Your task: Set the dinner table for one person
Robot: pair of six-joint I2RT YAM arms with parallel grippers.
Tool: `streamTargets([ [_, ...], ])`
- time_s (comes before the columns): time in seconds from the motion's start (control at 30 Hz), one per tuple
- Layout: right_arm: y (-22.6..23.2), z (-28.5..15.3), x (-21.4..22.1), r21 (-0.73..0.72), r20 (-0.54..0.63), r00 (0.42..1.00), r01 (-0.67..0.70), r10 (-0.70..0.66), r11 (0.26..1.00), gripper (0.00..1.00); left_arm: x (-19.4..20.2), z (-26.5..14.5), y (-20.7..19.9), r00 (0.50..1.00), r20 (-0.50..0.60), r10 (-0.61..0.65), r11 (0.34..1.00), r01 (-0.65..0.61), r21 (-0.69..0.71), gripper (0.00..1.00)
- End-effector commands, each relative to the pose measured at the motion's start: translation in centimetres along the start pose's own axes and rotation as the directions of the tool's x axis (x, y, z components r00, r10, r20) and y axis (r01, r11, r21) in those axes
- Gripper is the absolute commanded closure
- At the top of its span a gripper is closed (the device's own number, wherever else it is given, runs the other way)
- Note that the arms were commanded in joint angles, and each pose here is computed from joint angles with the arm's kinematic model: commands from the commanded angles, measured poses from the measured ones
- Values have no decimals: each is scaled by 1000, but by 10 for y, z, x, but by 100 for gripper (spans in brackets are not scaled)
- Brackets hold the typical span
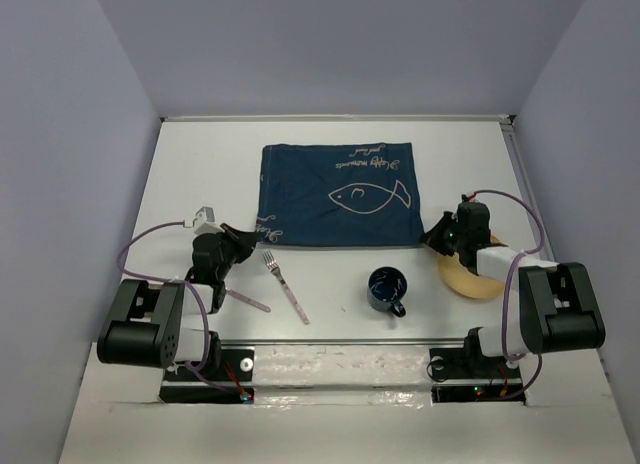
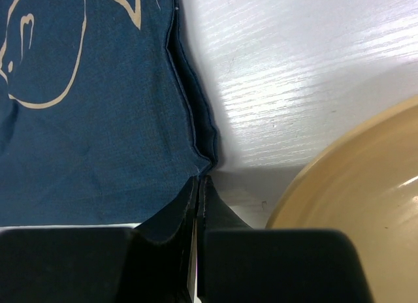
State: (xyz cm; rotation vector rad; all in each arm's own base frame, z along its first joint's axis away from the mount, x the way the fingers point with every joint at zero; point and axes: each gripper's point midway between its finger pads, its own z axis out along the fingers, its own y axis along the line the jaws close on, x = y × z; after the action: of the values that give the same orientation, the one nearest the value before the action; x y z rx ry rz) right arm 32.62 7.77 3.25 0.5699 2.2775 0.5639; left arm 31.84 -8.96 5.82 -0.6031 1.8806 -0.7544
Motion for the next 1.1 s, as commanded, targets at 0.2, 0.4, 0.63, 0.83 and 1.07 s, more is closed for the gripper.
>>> streamTargets([
  [0.2,18,-9,-14,-59,53,997,52,-49,997,65,-21,-18,-26,995,99,18,994,-29,106,40],
  [0.4,27,-25,-25,-53,87,993,80,-76,995,49,-57,-34,-46,975,219,29,992,-54,111,28],
  [0.63,67,-51,-20,-78,125,975,196,-186,977,57,-69,-46,-87,974,226,24,973,-74,218,32],
  [0.83,90,-86,-15,-77,169,956,256,-241,964,68,-82,-80,-176,978,197,73,895,-151,419,32],
  [1.07,39,-108,-34,206,218,937,231,-274,951,67,-91,-146,-233,925,211,316,783,-380,493,25],
])
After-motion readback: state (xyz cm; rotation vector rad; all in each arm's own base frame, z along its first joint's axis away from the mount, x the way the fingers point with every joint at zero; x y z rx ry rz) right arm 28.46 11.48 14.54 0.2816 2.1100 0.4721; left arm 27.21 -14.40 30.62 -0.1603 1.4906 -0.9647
